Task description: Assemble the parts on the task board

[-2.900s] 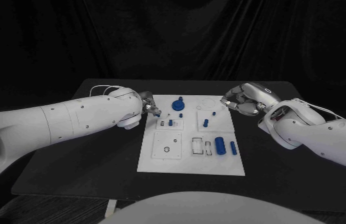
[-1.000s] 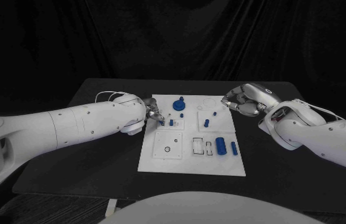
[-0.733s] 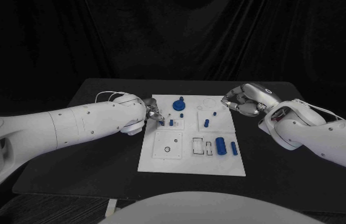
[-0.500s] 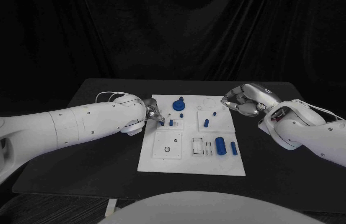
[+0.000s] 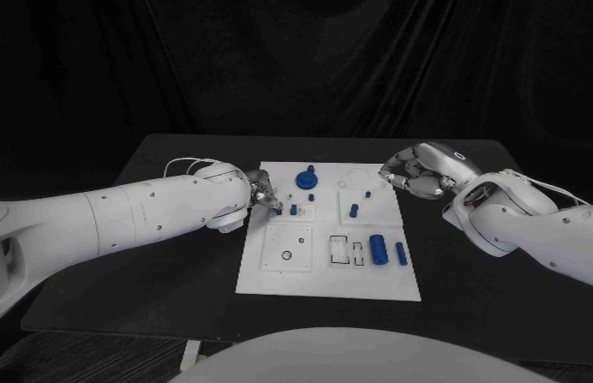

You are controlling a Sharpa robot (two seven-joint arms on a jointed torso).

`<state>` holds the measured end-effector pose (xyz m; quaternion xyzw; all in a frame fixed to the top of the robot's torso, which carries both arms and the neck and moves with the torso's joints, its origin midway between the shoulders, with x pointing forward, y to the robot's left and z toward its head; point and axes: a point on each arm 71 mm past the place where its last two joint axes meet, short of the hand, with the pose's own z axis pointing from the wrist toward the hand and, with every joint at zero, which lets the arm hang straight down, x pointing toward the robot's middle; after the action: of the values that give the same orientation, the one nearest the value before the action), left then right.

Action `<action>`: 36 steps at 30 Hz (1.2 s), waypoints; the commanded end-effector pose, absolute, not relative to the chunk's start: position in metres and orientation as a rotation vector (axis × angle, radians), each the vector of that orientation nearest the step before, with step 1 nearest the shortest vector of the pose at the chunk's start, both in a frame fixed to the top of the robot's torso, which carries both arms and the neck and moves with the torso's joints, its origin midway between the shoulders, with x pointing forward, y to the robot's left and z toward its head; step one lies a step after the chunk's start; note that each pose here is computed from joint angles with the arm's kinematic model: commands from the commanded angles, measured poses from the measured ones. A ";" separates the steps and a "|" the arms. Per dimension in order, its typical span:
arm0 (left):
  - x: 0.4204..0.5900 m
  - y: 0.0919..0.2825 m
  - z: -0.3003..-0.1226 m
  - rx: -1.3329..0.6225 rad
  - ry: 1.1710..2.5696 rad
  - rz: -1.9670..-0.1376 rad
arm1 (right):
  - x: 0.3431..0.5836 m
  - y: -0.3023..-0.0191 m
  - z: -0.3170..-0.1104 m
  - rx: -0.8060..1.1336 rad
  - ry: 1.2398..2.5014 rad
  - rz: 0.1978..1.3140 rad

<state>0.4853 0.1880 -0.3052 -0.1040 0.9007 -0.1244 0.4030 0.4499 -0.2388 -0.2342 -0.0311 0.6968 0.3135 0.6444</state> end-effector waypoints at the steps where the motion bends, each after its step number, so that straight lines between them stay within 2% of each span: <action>1: 0.483 0.187 -0.309 -0.248 2.296 -0.320 | 0.450 -0.239 -0.236 -0.059 1.595 0.701; 36: 0.480 0.193 -0.309 -0.256 2.285 -0.335 | 0.450 -0.240 -0.238 -0.056 1.604 0.696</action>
<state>0.4818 0.1921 -0.3069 -0.1024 0.9010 -0.1316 0.4004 0.4497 -0.2389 -0.2364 -0.0296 0.6991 0.3118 0.6428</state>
